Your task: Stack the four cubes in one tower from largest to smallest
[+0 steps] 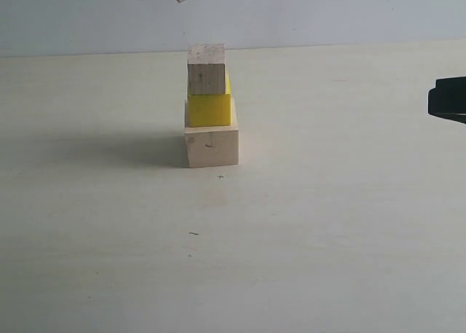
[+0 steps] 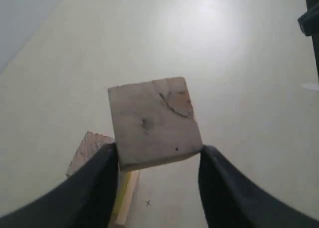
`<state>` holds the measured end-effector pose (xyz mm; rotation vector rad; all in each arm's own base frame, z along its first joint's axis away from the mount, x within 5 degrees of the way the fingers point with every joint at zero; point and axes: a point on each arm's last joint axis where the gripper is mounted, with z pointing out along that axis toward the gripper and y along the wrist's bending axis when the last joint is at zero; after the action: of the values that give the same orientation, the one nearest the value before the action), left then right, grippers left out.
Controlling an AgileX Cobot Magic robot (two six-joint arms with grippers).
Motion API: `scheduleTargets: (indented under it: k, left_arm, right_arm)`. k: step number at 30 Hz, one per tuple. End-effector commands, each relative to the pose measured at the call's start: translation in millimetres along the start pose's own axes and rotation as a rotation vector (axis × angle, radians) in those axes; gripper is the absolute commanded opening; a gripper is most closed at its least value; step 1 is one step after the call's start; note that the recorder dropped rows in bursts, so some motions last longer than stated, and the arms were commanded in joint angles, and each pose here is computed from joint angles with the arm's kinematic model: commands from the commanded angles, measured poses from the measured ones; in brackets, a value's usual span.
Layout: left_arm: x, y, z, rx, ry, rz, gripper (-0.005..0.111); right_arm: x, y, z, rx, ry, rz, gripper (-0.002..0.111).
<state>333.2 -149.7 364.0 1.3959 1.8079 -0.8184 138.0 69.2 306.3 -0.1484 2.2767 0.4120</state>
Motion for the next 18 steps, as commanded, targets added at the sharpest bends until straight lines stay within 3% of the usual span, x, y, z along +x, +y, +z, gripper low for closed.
scheduleTargets:
  k: [1,18]
  left_arm:
    - [11.0,2.5,8.4,0.028,0.001,-0.079,0.000]
    - [31.2,26.4,35.5,0.068,0.042,0.024,0.000]
  right_arm:
    - [0.0,0.5,0.6,-0.008,-0.009,0.007,0.000]
    - [0.8,1.7,0.6,-0.021,0.000,0.029,0.000]
